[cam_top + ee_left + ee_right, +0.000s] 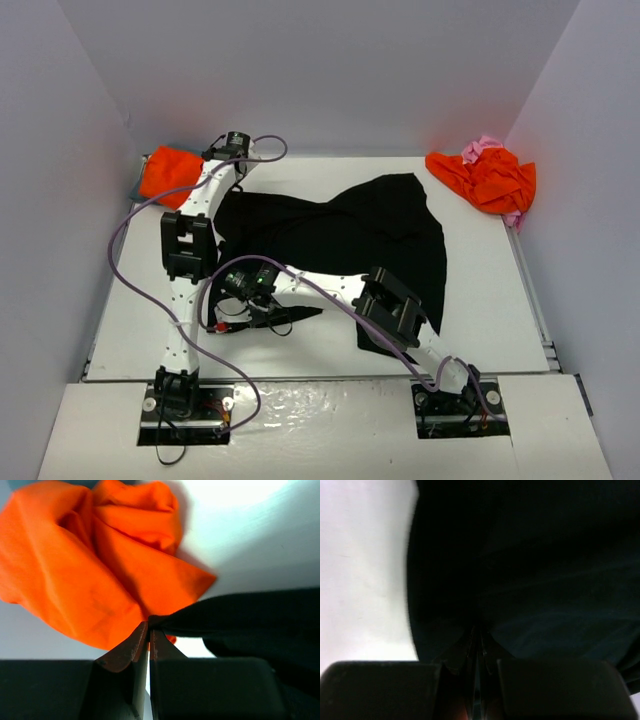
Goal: Fold and stack the t-shirts
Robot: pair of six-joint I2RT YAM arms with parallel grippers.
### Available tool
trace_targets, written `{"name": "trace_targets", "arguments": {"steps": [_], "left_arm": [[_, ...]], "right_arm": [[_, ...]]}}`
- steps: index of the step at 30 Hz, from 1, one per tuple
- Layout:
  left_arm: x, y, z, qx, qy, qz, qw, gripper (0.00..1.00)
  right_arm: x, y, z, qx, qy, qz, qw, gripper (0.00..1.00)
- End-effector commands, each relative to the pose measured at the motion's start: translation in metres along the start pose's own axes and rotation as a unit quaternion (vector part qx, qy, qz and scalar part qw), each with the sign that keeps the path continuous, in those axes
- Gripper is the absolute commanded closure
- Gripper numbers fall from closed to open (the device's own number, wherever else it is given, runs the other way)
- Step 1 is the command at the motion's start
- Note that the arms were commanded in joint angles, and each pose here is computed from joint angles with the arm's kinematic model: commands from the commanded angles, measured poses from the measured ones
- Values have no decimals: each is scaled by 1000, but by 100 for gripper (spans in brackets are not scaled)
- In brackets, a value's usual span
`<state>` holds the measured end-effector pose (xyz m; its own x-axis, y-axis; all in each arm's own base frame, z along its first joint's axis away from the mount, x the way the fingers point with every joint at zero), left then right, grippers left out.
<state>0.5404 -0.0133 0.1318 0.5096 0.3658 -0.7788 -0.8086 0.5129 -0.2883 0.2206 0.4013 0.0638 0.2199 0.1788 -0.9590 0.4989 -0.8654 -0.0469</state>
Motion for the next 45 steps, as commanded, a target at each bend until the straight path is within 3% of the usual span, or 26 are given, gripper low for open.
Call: {"name": "trace_targets", "arguments": {"steps": [1, 8, 12, 20, 28, 37, 45], "left_arm": [[-49, -19, 35, -45, -26, -64, 997, 100], [-56, -18, 36, -55, -20, -68, 996, 100], [-59, -18, 36, -62, -15, -66, 996, 100], [-57, -15, 34, -60, -17, -64, 996, 100], [-49, -17, 30, -62, -11, -59, 996, 100], [-43, -15, 29, -62, -14, -51, 997, 100], [-44, -15, 31, -63, -14, -44, 997, 100]], "right_arm": [[-32, 6, -40, 92, 75, -64, 991, 100], [-59, -24, -43, 114, 71, -139, 981, 100], [-54, -39, -45, 118, 52, -176, 976, 100], [-52, -48, -39, 106, 59, -163, 979, 100], [3, -39, -18, 104, -48, -186, 976, 100], [32, -42, 36, 73, -175, -209, 959, 100], [12, -59, 93, 4, -248, -198, 948, 100]]}}
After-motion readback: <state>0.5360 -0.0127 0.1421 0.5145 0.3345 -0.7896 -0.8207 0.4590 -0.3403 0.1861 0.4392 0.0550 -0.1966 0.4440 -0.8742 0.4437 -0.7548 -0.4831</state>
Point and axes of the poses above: each gripper's point midway between its finger pads, its own x axis out along the fingers, its own z axis along the line the jaws close on, y = z × x, the point moved 5 cm from there along -x, back along the fingers, and after that the axes turned 10 degrees about -x, right-handed, at the moved point
